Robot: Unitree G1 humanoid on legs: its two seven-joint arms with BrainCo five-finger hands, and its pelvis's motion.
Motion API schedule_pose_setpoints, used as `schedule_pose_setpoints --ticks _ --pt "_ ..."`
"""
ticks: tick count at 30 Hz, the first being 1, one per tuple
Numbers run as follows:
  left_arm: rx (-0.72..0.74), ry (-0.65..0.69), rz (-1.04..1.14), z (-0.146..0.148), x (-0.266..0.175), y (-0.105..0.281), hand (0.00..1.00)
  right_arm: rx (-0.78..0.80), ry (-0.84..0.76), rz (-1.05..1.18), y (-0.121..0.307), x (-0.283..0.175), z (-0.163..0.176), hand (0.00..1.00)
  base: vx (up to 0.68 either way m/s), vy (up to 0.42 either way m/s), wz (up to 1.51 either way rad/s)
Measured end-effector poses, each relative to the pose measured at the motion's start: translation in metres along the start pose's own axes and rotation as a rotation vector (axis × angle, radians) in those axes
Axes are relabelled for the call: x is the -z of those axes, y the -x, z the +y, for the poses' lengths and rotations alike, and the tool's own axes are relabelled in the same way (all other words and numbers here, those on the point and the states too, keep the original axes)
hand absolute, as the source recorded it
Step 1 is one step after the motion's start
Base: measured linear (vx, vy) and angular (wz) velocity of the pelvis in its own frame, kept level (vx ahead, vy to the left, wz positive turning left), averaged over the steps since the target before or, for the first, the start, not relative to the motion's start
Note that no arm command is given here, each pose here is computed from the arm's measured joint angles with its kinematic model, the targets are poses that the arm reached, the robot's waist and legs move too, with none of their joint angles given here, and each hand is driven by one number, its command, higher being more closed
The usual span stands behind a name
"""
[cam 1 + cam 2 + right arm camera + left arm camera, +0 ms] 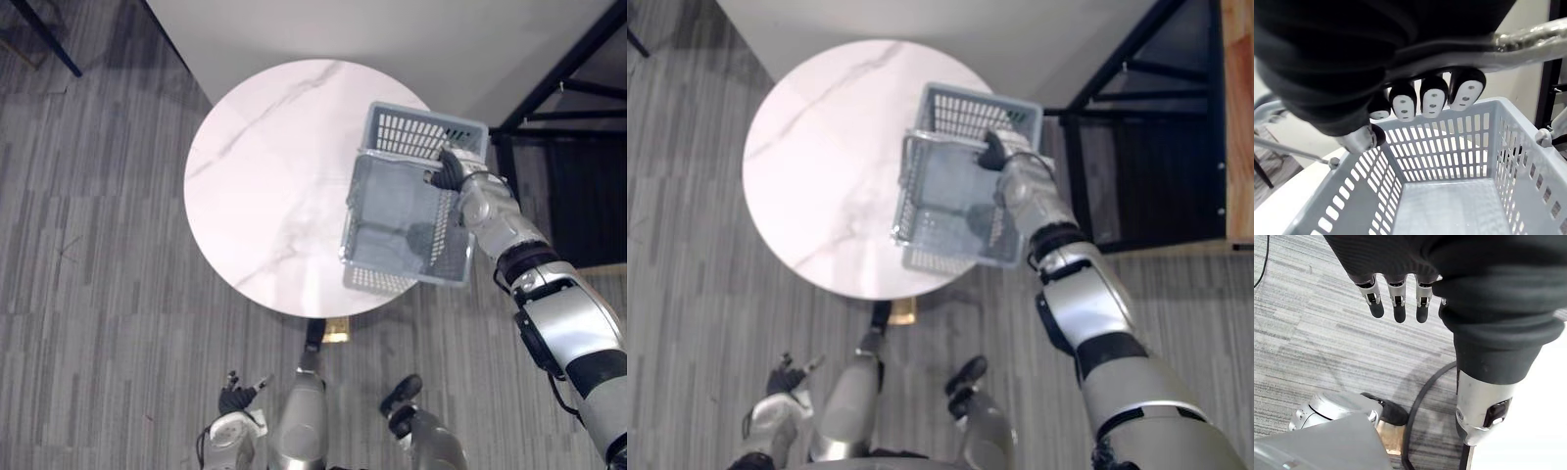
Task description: Pick vegetable in the basket
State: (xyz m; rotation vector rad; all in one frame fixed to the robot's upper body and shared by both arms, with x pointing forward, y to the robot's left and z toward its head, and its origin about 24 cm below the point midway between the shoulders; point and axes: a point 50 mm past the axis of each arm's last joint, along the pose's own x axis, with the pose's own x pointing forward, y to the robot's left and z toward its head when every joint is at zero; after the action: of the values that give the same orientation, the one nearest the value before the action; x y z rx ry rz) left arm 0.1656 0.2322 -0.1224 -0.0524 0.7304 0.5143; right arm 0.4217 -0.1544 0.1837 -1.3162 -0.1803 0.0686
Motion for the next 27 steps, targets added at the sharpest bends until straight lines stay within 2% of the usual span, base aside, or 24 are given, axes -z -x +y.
schedule_pose_setpoints --ticks 5,10,15,27 --pt "-0.004 -0.009 0.016 0.002 0.002 0.000 0.00 -0.140 0.113 -0.152 0.011 -0.024 0.035 1.00 -0.04 -0.035 -0.26" --pt "-0.002 -0.057 0.037 0.006 0.008 0.001 0.00 -0.335 0.201 -0.368 0.038 -0.053 0.085 1.00 0.00 -0.037 -0.34" --pt "-0.001 -0.100 0.077 0.015 0.021 0.006 0.00 -0.360 0.240 -0.524 0.065 -0.058 0.086 1.00 0.00 -0.031 -0.38" --pt "-0.016 -0.209 0.217 0.040 0.062 0.024 0.00 -0.470 0.166 -0.529 0.143 0.000 0.092 1.00 -0.02 -0.012 -0.29"
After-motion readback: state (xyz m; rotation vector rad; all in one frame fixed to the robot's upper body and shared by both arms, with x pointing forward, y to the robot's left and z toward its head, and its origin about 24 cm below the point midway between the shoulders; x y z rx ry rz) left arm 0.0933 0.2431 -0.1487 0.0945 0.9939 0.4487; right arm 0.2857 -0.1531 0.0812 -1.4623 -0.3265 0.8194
